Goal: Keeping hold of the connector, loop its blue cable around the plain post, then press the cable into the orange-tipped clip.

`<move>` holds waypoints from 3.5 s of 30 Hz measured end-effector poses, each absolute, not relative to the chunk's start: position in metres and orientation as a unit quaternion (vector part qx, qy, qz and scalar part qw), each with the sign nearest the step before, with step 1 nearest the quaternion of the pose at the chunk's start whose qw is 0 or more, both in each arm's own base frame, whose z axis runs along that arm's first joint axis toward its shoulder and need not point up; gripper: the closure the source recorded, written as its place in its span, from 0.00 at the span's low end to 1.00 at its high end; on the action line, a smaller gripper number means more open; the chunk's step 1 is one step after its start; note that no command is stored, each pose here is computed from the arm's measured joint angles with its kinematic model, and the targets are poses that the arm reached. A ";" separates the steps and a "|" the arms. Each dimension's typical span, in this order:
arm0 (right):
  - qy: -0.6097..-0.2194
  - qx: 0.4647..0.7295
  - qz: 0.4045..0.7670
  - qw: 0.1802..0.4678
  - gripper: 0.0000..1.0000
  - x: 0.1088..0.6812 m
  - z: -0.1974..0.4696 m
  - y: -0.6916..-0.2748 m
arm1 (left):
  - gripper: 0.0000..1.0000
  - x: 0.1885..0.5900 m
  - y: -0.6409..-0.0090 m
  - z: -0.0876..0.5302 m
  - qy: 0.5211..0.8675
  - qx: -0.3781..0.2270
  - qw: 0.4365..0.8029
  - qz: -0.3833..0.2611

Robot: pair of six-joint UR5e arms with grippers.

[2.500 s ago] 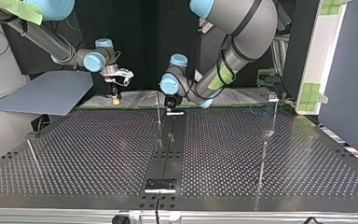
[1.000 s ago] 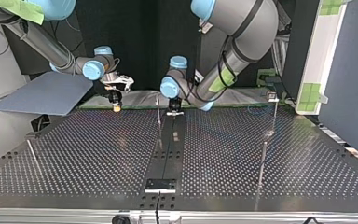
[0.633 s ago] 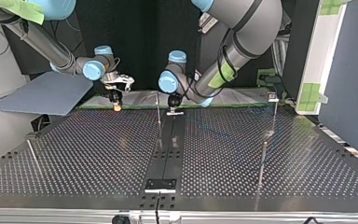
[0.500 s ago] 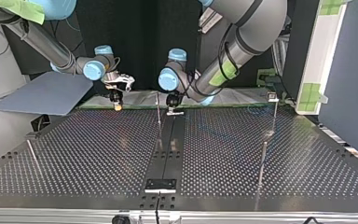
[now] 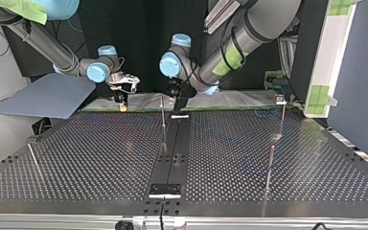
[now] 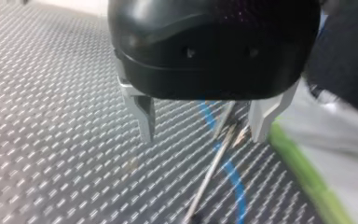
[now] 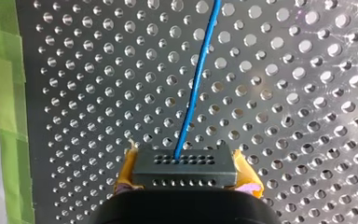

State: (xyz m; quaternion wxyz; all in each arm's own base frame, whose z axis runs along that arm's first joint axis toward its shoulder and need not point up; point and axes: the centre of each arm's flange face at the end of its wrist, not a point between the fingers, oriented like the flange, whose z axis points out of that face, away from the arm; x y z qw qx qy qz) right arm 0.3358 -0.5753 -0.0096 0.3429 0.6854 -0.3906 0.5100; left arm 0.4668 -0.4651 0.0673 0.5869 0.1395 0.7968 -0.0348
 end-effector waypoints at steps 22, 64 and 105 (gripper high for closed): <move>-0.393 0.687 0.509 0.337 1.00 0.336 -0.010 -0.574 | 0.00 0.375 -0.468 0.017 0.818 0.158 0.549 -0.071; -0.394 0.689 0.508 0.336 1.00 0.336 -0.011 -0.573 | 0.00 0.425 -0.489 0.023 0.804 0.128 0.574 -0.089; -0.390 0.720 0.477 0.321 1.00 0.350 -0.048 -0.497 | 0.00 0.377 -0.468 0.038 0.821 0.147 0.552 -0.013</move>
